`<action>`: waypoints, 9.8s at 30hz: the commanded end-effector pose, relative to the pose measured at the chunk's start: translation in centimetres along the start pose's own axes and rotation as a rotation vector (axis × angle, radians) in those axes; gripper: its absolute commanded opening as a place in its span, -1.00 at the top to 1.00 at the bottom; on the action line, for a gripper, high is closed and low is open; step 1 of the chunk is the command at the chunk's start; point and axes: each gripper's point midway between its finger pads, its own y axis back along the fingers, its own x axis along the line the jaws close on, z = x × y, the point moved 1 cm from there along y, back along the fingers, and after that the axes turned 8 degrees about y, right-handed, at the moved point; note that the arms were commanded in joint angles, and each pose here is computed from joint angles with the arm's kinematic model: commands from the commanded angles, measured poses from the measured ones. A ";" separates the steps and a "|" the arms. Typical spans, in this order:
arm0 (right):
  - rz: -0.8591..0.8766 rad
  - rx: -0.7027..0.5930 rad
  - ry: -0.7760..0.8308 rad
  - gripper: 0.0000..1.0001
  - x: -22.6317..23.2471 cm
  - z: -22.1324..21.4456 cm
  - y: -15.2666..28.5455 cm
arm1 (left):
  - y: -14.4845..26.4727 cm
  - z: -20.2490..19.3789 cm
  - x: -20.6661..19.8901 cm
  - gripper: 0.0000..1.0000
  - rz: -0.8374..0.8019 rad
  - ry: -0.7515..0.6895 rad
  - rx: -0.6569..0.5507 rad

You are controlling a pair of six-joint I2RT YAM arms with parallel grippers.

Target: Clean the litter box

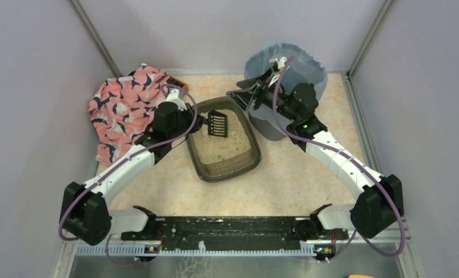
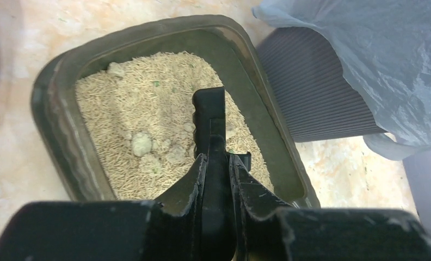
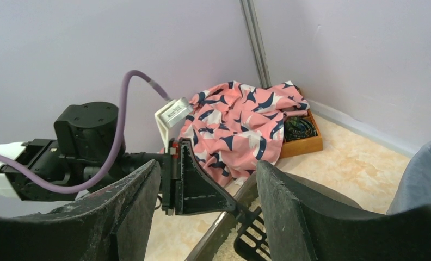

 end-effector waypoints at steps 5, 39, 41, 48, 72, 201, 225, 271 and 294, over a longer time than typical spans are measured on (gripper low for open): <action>0.010 -0.034 0.036 -0.30 0.5 1.2 0.1 | -1.9 -1.5 -1.7 1.00 -0.053 0.042 0.162; 0.001 -0.015 0.049 -0.29 0.6 0.2 1.2 | -6.4 -2.7 3.0 1.00 0.209 -0.052 0.272; -0.003 -0.017 0.055 -0.29 0.6 0.2 1.3 | -6.5 -2.5 3.0 1.00 0.221 -0.067 0.273; -0.010 -0.013 0.054 -0.29 0.6 0.0 1.7 | -5.6 -1.9 3.6 1.00 0.327 -0.128 0.286; 0.004 0.004 0.040 -0.29 0.8 -1.2 2.1 | -8.2 -8.4 0.4 1.00 0.063 0.028 0.468; 0.012 -0.070 0.048 -0.28 3.8 4.8 4.7 | -0.4 10.9 2.1 1.00 -0.346 0.643 0.004; -0.565 -0.107 0.032 -0.19 -4.7 4.4 11.6 | -9.0 21.7 -16.4 1.00 -0.670 0.242 -0.151; -0.642 -0.051 -0.020 -0.17 -8.0 -1.8 11.7 | 2.5 18.4 -10.5 1.00 -0.245 -0.171 -0.487; -0.590 0.000 -0.100 -0.17 -7.9 -4.6 10.7 | -1.4 -1.3 5.7 1.00 0.250 -0.129 0.148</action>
